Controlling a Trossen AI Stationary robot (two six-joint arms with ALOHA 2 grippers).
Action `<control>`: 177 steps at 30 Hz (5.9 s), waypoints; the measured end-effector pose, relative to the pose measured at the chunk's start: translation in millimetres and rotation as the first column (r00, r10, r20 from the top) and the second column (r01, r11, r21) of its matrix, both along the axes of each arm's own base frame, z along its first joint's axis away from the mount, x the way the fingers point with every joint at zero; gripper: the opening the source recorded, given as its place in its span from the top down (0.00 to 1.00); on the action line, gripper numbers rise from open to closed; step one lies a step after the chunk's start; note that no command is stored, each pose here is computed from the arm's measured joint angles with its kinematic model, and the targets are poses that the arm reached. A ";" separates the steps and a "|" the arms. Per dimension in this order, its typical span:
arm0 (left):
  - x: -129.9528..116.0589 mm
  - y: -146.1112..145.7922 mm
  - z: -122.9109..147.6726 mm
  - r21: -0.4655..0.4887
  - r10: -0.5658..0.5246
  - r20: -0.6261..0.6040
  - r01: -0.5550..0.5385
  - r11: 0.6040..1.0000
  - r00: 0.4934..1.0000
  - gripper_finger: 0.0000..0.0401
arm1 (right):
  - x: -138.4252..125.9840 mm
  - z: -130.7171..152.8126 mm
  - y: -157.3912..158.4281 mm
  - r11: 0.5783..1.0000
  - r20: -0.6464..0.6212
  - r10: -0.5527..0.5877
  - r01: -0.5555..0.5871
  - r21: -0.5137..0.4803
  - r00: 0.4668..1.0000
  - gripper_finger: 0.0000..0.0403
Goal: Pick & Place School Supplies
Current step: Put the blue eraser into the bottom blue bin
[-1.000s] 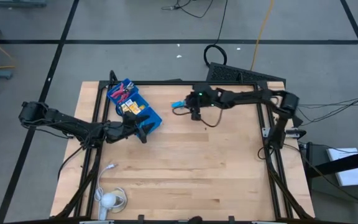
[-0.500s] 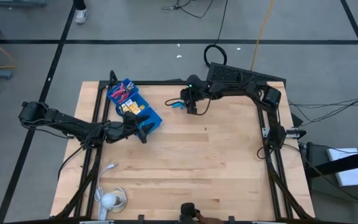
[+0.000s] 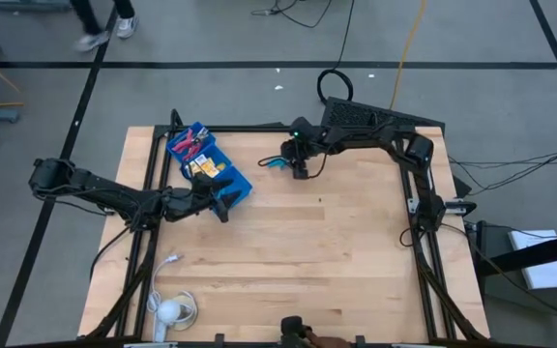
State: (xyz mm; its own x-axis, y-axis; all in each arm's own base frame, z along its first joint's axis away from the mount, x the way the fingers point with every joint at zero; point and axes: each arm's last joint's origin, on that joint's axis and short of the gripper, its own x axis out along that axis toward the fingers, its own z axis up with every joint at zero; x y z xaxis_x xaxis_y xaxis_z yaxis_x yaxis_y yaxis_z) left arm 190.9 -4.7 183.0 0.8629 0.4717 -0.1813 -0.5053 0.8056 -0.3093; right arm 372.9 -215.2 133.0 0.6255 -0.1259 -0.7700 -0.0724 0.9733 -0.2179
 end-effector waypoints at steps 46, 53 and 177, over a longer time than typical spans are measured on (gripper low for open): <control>29.9 -24.7 -1.1 0.118 -0.276 -0.061 0.282 0.952 0.959 0.34 | -37.4 81.2 194.8 0.937 0.486 0.149 -0.279 0.208 0.861 0.93; 82.9 -48.3 6.8 0.271 -0.377 -0.223 0.429 0.862 0.899 0.34 | -47.7 61.0 219.4 0.958 0.520 0.087 -0.214 0.189 0.850 0.93; 62.7 21.3 50.1 -0.116 -0.034 -0.340 -0.006 0.993 0.940 0.43 | -52.2 51.3 195.6 0.978 0.423 -0.162 0.088 0.188 0.892 0.76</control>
State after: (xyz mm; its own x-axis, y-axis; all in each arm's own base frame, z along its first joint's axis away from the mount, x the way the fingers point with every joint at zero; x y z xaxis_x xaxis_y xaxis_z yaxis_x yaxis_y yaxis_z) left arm 253.6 16.6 233.1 0.7463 0.4189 -0.5173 -0.5851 0.7833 -0.2098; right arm 320.8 -19.6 184.2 0.8886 -0.1237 -0.4417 0.1179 0.9922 -0.0407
